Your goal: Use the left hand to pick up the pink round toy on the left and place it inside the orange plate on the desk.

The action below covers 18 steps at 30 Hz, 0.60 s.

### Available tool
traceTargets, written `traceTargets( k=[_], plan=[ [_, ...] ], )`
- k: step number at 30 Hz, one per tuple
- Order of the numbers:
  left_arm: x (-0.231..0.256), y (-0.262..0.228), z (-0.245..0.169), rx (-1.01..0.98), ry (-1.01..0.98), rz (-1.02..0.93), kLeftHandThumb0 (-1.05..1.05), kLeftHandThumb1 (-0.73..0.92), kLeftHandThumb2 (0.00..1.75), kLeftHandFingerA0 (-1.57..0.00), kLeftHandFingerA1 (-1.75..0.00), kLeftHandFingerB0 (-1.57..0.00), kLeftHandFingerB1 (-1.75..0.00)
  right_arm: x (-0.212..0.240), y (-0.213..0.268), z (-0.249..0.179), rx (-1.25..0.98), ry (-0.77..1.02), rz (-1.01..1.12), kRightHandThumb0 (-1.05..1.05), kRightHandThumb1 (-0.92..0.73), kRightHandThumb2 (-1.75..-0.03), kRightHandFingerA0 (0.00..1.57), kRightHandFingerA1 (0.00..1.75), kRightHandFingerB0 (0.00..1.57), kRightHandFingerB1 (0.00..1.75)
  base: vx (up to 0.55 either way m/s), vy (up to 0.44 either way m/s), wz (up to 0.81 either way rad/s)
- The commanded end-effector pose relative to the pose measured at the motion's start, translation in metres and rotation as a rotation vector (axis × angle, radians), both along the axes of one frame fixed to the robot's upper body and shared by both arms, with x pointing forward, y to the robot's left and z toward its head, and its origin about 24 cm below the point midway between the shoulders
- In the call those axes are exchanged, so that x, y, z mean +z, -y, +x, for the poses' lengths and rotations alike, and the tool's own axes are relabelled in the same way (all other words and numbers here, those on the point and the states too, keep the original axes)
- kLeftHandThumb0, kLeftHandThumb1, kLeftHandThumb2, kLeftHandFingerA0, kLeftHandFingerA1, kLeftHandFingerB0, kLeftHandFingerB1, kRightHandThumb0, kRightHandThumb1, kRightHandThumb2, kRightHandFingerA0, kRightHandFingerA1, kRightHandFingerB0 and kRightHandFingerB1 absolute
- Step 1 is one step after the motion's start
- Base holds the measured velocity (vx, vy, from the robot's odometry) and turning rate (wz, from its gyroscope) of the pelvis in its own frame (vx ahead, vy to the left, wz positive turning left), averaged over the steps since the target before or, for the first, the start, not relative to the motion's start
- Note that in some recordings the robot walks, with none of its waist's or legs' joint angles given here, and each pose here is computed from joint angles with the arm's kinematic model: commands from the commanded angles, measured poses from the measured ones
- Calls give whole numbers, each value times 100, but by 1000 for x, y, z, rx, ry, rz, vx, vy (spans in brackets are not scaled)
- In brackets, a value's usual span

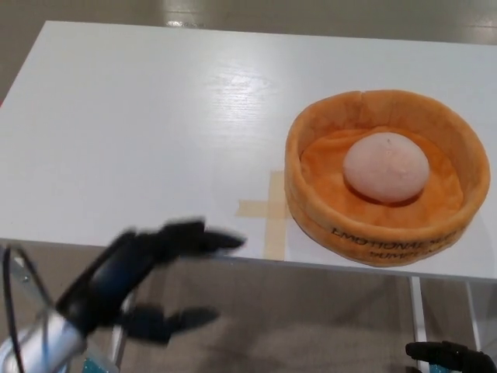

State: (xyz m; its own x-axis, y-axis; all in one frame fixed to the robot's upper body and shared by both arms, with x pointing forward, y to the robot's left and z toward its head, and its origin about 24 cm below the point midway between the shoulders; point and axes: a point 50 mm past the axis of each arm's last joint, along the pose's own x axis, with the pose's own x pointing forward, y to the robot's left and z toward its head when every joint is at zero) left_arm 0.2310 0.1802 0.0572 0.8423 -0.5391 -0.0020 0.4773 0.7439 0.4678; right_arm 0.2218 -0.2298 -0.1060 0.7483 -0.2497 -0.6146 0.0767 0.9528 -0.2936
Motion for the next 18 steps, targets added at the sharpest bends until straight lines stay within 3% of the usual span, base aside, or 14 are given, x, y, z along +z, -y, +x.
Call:
traceTargets(
  k=[1,7,9,13,14,16,17,18],
  plan=[
    [-85,-35,-46,15,-468,-186,-7,56,56,-60,-46,-57,-44,-2,8,-6,10,-28,-29,-29,-55,-56,80,69,77,52,0,0,0],
    [-125,-42,-44,187,-589,-152,-9,55,56,-66,-48,-57,-43,-2,9,-6,-8,-32,-18,-29,-53,-56,80,66,79,53,0,0,0],
    [-147,-43,-41,393,-633,-110,-21,49,62,-73,-51,-64,-47,-4,7,-9,5,-41,-25,-29,-55,-56,79,63,77,52,0,0,0],
    [-160,-43,-39,547,-646,-38,-23,51,55,-73,-45,-64,-42,-6,6,-11,7,-47,-20,-27,-55,-56,78,62,76,53,0,0,0],
    [-163,-43,-39,589,-653,-21,-34,43,69,-67,-54,-57,-51,-7,6,-13,5,-49,-15,-27,-55,-56,77,62,76,53,0,0,0],
    [-166,-43,-39,620,-661,-11,-34,43,69,-67,-54,-57,-51,-7,5,-14,2,-50,-11,-27,-55,-56,77,62,76,53,0,0,0],
    [-168,-44,-39,649,-676,-5,-29,49,56,-69,-45,-61,-40,-7,5,-14,4,-52,-13,-28,-55,-56,77,60,76,52,0,0,0],
    [-170,-45,-39,669,-687,0,-29,49,56,-69,-45,-61,-40,-8,5,-15,5,-54,-15,-28,-55,-56,77,60,76,52,0,0,0]
  ],
)
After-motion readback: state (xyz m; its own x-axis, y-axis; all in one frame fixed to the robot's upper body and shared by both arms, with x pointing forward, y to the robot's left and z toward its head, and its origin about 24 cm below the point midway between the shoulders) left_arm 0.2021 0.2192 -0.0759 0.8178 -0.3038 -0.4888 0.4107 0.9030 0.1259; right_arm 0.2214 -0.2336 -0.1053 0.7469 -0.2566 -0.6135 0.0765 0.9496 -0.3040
